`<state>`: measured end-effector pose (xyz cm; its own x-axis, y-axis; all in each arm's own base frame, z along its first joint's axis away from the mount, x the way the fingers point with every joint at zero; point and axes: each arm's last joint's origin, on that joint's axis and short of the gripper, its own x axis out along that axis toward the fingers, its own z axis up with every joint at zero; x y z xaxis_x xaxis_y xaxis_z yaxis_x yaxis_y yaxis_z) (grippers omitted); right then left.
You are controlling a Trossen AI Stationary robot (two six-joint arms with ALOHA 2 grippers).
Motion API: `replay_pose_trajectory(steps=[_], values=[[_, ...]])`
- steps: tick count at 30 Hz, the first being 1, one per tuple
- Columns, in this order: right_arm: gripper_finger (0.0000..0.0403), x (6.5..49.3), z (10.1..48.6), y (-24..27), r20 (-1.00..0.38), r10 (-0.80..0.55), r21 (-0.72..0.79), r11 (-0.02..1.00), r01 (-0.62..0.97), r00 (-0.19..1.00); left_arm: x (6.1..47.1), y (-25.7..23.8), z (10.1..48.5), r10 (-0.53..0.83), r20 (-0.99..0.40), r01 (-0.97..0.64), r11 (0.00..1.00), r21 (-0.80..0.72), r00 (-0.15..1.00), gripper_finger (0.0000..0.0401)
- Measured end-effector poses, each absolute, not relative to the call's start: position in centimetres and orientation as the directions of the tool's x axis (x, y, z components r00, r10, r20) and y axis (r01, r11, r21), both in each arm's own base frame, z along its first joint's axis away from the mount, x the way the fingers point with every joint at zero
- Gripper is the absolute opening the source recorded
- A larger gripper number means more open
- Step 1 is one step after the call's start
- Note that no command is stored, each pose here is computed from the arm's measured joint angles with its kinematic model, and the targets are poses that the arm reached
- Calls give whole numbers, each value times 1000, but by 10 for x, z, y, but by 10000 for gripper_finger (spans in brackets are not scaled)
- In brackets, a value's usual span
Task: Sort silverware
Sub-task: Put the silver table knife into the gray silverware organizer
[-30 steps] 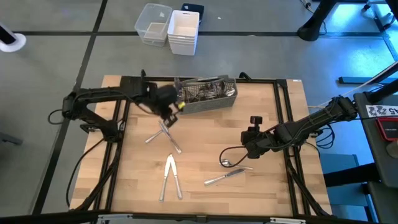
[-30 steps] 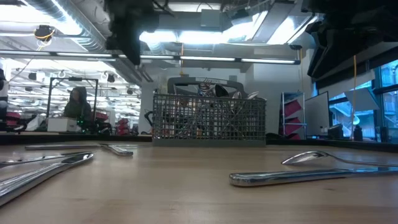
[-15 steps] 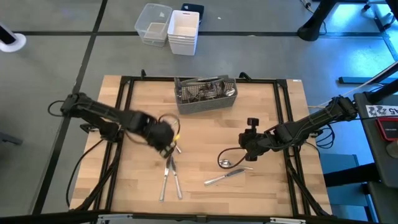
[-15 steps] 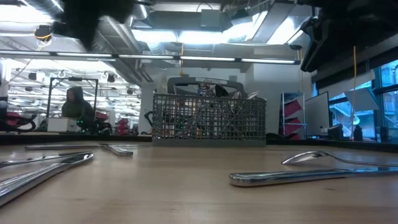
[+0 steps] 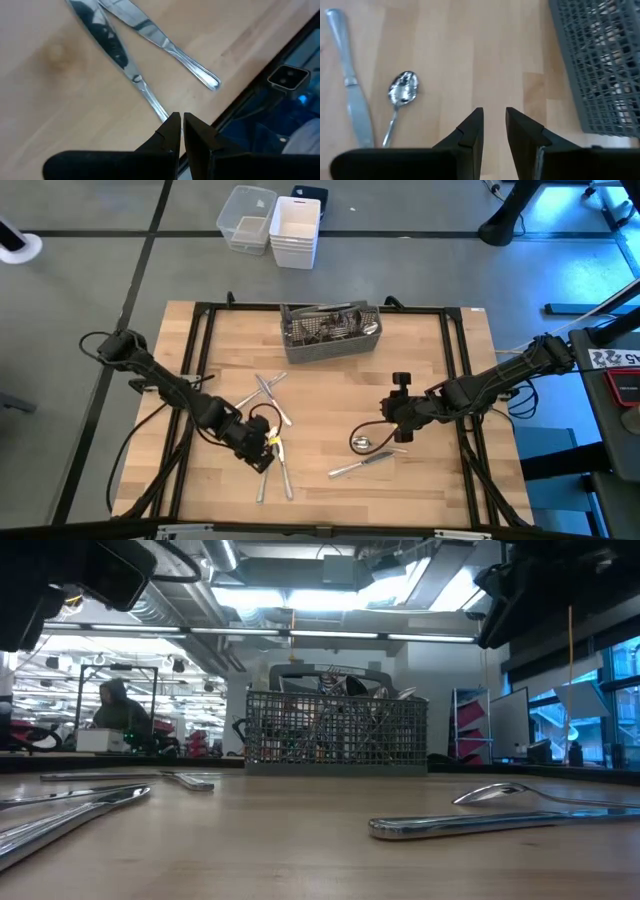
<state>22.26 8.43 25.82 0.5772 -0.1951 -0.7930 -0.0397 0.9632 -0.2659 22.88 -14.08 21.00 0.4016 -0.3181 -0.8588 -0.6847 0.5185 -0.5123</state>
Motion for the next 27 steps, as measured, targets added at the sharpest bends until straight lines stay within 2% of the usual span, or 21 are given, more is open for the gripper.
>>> replay_pose_trajectory(steps=[6, 10, 20, 23, 27], values=[[83, 222, 258, 85, -805, -164, -239, 969, -59, 570, 222, -145, 195, -313, -869, -744, 453, -491, 383, 15], [83, 222, 258, 85, -805, -164, -239, 969, -58, 570, 223, -152, 190, -334, -856, -692, 505, -516, 395, 23], [83, 222, 258, 85, -808, -157, -231, 971, -62, 568, 227, -162, 167, -294, -891, -719, 527, -454, 346, 138], [83, 222, 258, 85, -808, -157, -232, 971, -62, 568, 233, -164, 161, -296, -886, -732, 500, -463, 358, 153], [83, 222, 258, 85, -808, -156, -231, 971, -62, 568, 238, -167, 151, -295, -884, -766, 447, -463, 362, 155]])
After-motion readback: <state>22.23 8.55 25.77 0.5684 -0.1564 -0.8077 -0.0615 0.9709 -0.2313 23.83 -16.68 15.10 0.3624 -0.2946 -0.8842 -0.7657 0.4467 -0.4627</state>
